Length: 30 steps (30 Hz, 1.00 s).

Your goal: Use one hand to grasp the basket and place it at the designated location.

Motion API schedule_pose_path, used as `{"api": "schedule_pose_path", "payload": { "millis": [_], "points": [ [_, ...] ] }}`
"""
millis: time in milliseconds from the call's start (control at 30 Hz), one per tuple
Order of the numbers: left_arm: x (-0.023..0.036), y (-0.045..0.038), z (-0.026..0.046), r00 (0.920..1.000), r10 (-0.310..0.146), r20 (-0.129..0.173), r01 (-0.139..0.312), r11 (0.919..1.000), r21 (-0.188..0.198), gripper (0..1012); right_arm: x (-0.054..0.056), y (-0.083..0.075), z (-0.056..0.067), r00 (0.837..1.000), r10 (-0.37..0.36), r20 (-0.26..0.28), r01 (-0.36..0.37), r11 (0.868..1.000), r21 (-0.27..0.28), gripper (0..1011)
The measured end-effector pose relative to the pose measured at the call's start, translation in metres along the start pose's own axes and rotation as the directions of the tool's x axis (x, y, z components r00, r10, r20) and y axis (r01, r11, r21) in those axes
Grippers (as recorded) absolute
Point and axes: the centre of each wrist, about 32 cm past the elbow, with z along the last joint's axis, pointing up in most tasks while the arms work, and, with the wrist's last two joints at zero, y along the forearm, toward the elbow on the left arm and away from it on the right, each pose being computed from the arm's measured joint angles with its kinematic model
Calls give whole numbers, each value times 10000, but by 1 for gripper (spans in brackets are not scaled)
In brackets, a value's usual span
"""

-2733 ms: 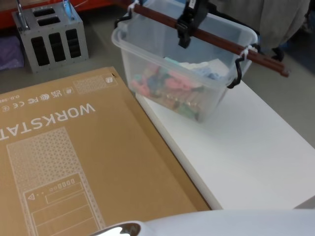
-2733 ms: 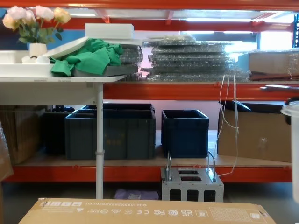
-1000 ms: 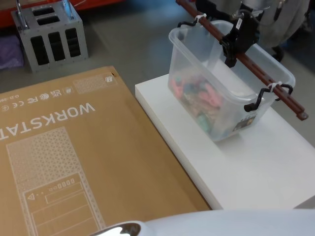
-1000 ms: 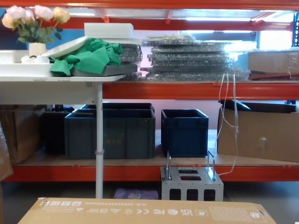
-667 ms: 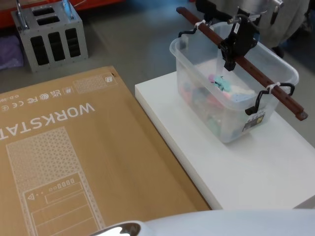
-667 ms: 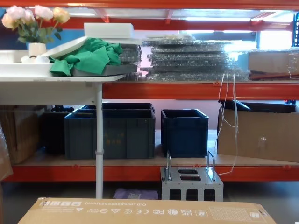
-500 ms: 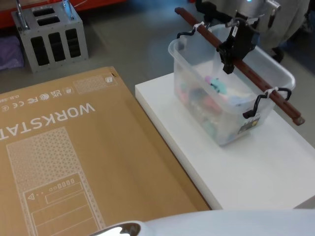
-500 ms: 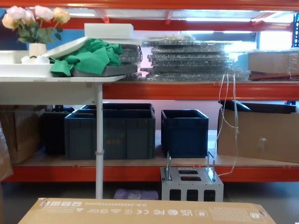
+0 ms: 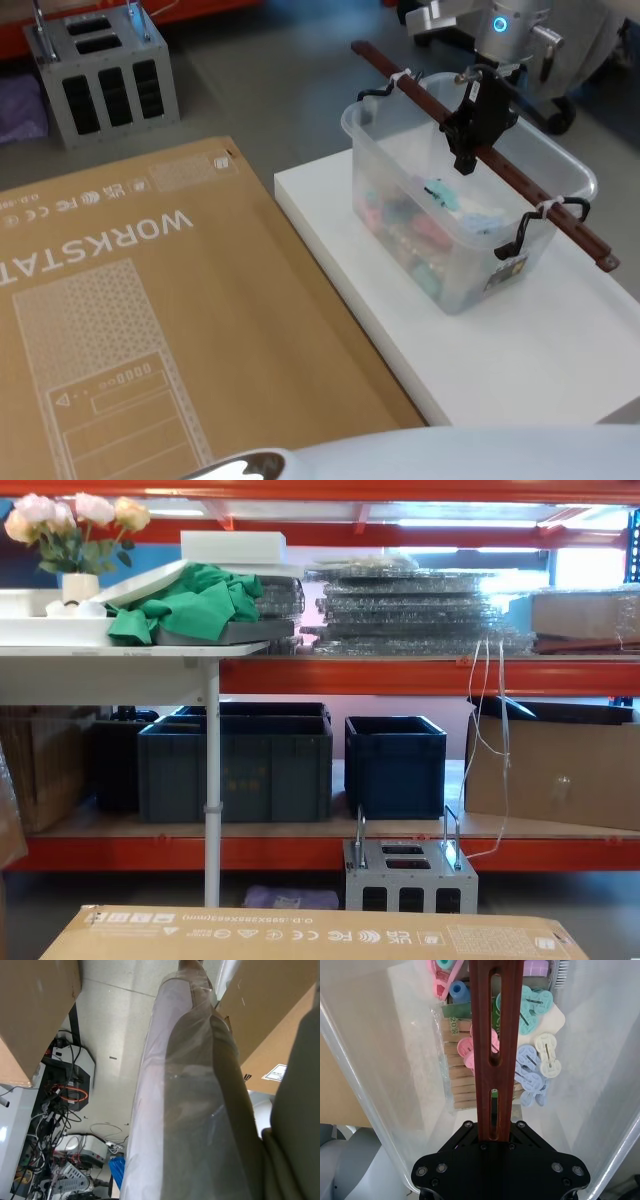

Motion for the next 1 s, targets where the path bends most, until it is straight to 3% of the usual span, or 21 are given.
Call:
{"api": "schedule_pose_path", "payload": {
  "millis": [867, 1000],
  "points": [
    [0, 0, -1, 10000, 1, -3, -1, 10000, 2, 0, 8, 25, -59, 9991, 134, -391, -130, 9999, 100, 0],
    [0, 0, 0, 10000, 1, -1, -1, 10000, 2, 0, 15, -17, -89, 9991, -12, -432, 18, 9999, 142, 90]
  ]
}}
